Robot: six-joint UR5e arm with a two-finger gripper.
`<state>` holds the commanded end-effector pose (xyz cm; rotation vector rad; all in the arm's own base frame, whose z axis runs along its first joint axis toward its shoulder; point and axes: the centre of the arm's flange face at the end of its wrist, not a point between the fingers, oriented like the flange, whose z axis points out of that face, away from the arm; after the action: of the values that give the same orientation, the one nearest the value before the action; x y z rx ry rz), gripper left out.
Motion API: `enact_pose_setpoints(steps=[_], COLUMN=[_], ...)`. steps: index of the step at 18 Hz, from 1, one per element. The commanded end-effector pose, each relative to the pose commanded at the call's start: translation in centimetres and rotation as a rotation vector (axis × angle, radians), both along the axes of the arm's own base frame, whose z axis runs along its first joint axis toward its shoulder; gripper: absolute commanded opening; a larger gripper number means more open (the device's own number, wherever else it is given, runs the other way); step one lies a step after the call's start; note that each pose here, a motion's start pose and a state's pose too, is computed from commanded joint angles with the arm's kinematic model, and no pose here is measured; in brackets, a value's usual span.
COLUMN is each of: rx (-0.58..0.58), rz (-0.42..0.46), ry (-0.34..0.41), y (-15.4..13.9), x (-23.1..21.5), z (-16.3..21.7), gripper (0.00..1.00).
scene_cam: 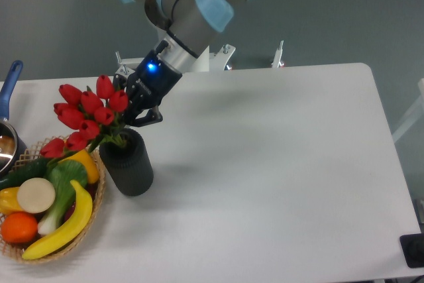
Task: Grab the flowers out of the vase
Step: 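Lift the grasped tulips straight up out of the black vase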
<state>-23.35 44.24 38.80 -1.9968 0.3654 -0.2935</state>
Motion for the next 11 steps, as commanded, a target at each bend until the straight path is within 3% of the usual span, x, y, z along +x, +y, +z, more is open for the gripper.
enact_pose_setpoints(steps=[7, 11], rx=[0.069, 0.07], rz=[0.054, 0.098], ry=[-0.12, -0.15], y=[-0.8, -1.1], x=[-1.6, -2.9], z=[4.3, 6.3], gripper=[0.0, 0.0])
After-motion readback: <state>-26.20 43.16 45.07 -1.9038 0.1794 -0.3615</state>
